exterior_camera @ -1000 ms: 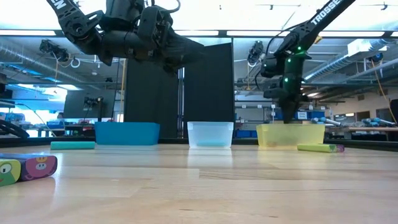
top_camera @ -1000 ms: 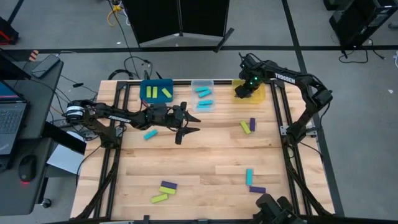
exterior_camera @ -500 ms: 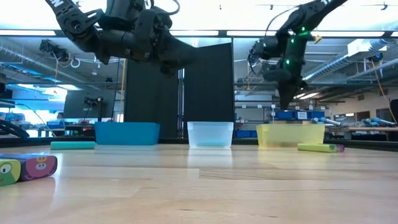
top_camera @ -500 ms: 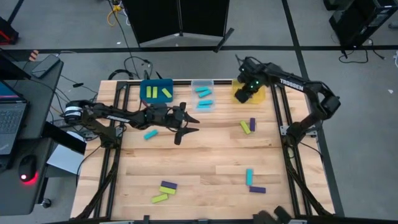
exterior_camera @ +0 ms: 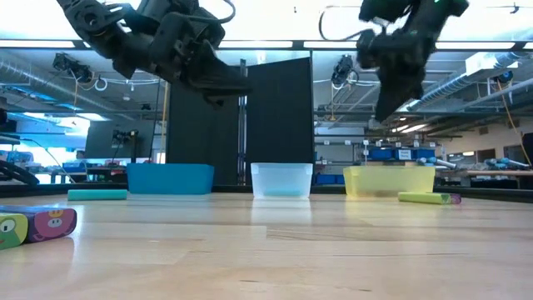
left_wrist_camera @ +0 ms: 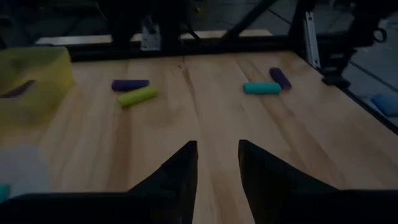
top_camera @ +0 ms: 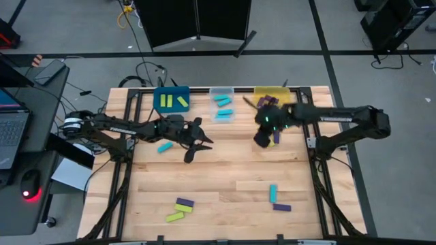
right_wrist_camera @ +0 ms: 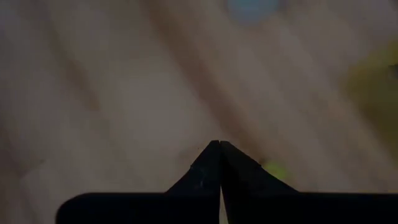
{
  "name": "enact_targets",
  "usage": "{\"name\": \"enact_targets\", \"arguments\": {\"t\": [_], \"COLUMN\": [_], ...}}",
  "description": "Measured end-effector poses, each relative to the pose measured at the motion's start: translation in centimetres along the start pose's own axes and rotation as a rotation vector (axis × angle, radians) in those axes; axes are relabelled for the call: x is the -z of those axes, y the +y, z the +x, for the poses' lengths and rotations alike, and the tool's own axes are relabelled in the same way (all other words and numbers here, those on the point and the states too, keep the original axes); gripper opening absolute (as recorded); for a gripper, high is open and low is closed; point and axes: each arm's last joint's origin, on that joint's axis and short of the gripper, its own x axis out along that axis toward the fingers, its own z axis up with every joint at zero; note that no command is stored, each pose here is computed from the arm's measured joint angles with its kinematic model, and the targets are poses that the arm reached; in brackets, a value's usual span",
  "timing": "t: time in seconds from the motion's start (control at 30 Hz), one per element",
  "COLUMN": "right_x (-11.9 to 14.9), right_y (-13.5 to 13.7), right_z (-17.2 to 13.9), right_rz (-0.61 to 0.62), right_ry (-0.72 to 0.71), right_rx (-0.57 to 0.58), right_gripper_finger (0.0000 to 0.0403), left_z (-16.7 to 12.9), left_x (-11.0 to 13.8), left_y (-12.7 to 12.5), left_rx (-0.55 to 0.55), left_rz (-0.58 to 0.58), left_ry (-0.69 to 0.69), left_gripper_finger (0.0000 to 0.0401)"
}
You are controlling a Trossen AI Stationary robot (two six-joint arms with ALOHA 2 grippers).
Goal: Sort blocks
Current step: Put the green block into the blue bin
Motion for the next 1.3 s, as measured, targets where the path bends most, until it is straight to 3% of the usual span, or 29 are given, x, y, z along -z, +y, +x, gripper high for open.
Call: {"name": "enact_targets", "arguments": {"t": [0.3,0.53,0.8,1.0,1.07,1.3], "right_x": [4.8,7.7,8.9,8.8,8.7,8.7], "right_y": [7.0,10.4,11.7,11.9,11.9,11.9], "right_z": [-0.6,-0.1,1.1,1.8,1.8,1.7], "right_rz": [-0.048,-0.141,-0.181,-0.201,-0.204,-0.204], "right_ry": [0.007,0.056,0.094,0.094,0.076,0.062], "right_rx": [-0.079,-0.101,-0.081,-0.064,-0.060,-0.057], "right_gripper_finger": [0.0015,0.0026,0.0031,0.0032,0.0032,0.0029], "left_z": [0.3,0.5,-0.4,-1.6,-2.2,-3.9], "left_x": [0.5,0.9,0.0,-0.2,0.2,0.4], "left_y": [-1.3,-2.7,-5.9,-10.1,-11.5,-16.7], "left_rx": [0.051,0.100,0.155,0.216,0.220,0.216], "left_rz": [-0.006,-0.007,-0.093,-0.174,-0.221,-0.435], "left_ry": [0.055,0.115,0.420,0.674,0.771,0.919], "left_gripper_finger": [0.0121,0.0121,0.0120,0.0119,0.0119,0.0119]}}
